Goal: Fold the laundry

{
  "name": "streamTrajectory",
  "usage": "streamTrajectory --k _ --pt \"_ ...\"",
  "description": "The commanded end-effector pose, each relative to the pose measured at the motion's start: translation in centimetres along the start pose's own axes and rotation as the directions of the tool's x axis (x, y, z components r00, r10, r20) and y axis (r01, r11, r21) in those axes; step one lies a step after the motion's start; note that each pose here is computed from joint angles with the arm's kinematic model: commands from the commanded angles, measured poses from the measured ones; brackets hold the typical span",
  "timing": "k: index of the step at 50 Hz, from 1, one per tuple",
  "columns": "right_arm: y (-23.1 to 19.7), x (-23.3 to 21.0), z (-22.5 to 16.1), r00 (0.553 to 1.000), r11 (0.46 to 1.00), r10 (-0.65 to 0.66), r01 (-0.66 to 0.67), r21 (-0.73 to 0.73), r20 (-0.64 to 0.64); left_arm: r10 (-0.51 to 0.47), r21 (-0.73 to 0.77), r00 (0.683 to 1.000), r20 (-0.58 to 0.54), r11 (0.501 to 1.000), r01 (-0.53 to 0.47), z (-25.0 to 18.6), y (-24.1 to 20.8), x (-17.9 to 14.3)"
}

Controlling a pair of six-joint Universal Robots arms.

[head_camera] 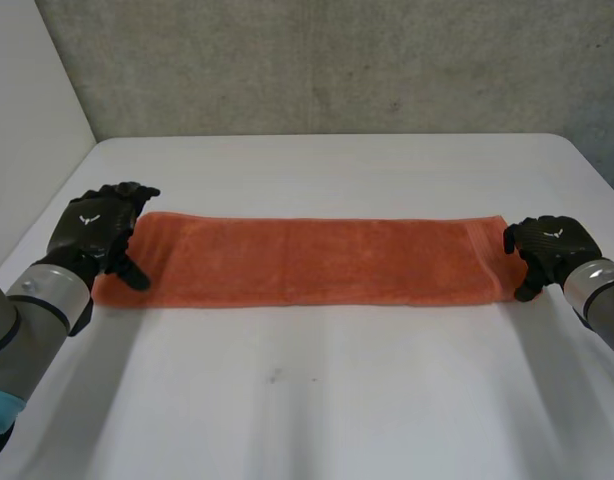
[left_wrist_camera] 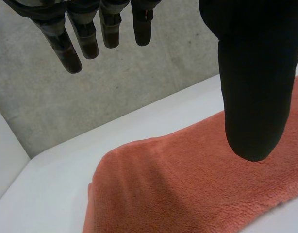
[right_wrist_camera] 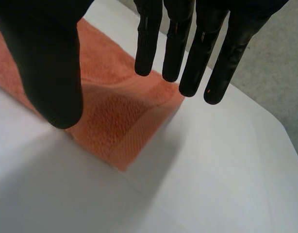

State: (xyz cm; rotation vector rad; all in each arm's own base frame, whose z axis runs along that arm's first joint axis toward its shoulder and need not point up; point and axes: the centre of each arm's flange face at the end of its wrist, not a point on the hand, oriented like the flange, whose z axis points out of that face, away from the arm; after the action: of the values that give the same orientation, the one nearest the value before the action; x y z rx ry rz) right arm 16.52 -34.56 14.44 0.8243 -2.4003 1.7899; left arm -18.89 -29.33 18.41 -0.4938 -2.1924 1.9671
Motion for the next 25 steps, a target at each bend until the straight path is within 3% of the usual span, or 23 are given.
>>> streamTrajectory --k 1,12,16,17,18,20,23,25 --pt "1.7 0.1 1.4 0.999 0.999 -0.037 0.037 -0.03 -0.002 0.004 -0.005 1.0 0.005 1.0 -0.004 0.0 0.2 -0.2" --pt "2.5 0.1 2.5 0.999 0.998 -0.038 0.038 -0.043 0.002 0.002 -0.009 1.0 0.002 1.0 -0.001 0.0 0.3 0.0" --pt "2.3 3.1 2.8 0.993 0.998 -0.029 0.023 -0.052 -0.115 0.001 -0.014 1.0 -0.001 1.0 -0.001 -0.1 0.4 0.0" --pt "2.2 5.2 2.7 0.98 0.998 -0.029 0.018 -0.06 -0.197 0.0 -0.015 1.0 -0.001 1.0 0.0 -0.2 0.5 0.1" --pt "2.2 5.2 2.7 0.98 0.998 -0.029 0.018 -0.06 -0.198 0.0 -0.015 1.0 -0.001 1.0 0.0 -0.2 0.5 0.1" --pt "1.6 9.6 2.4 0.935 0.998 -0.043 0.021 -0.065 -0.352 0.0 -0.015 1.0 -0.001 1.0 0.0 -0.2 0.5 0.1" --pt "1.6 11.8 2.3 0.909 0.996 -0.065 0.033 -0.083 -0.411 -0.001 -0.014 1.0 -0.001 1.0 0.001 -0.2 0.4 0.1" --pt "2.0 15.9 1.9 0.854 0.988 -0.136 0.076 -0.138 -0.502 -0.001 -0.015 1.0 -0.002 1.0 0.001 -0.2 0.4 0.1"
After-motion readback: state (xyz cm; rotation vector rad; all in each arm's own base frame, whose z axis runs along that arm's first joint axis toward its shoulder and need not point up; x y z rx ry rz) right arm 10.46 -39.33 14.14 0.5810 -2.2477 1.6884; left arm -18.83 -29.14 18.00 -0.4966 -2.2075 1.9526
